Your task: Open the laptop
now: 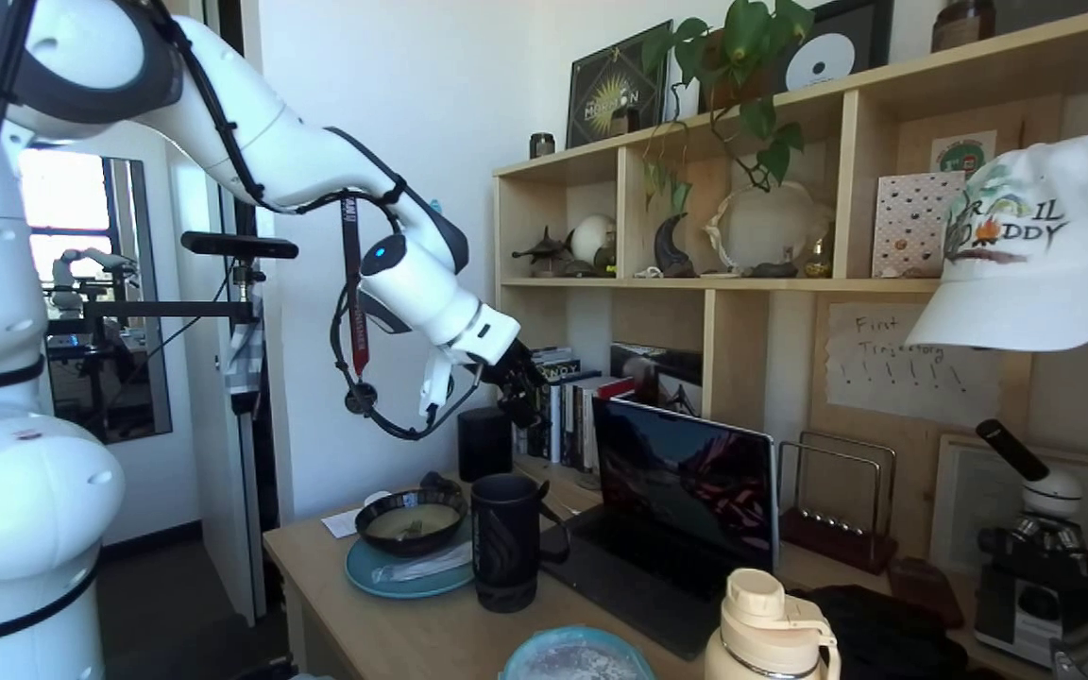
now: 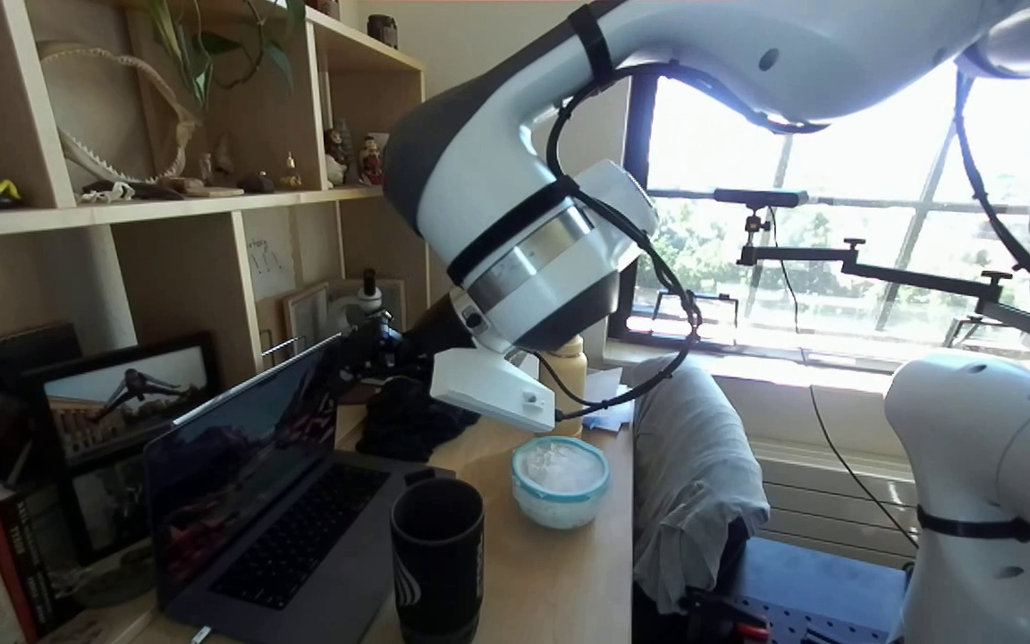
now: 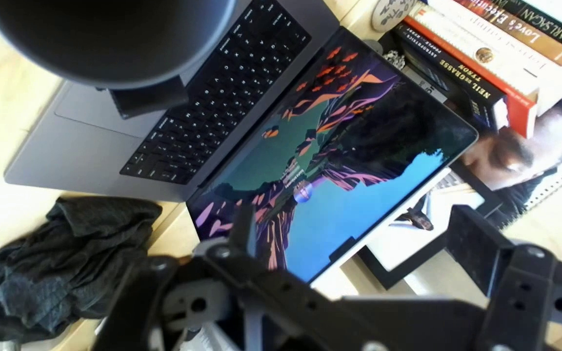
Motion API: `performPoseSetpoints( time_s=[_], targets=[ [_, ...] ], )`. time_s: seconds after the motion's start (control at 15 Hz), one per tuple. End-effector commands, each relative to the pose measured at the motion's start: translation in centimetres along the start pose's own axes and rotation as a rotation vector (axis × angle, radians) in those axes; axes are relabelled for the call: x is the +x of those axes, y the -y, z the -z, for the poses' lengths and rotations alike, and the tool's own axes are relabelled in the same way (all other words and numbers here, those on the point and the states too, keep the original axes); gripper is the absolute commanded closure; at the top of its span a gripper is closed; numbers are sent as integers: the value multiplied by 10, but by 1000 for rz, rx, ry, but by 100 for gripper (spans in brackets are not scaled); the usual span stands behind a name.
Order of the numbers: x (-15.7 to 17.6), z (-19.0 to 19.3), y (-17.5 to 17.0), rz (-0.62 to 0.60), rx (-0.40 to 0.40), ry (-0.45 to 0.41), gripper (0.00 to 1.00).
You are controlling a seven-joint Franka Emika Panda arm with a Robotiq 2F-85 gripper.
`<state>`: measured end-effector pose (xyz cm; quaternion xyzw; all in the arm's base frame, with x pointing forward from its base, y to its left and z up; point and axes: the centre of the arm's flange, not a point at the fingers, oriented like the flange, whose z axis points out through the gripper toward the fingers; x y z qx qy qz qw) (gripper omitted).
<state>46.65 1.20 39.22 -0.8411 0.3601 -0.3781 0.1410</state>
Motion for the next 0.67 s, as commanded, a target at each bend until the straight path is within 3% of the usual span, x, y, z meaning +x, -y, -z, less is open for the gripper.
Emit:
performPoseSetpoints(
  time_s=[0.0, 0.07, 0.6],
  targets=[
    [-22, 33, -10, -15, 14, -40, 0],
    [-4, 16, 4, 0, 3, -19, 0],
    [-7, 27, 2, 3, 13, -21, 0]
  ],
)
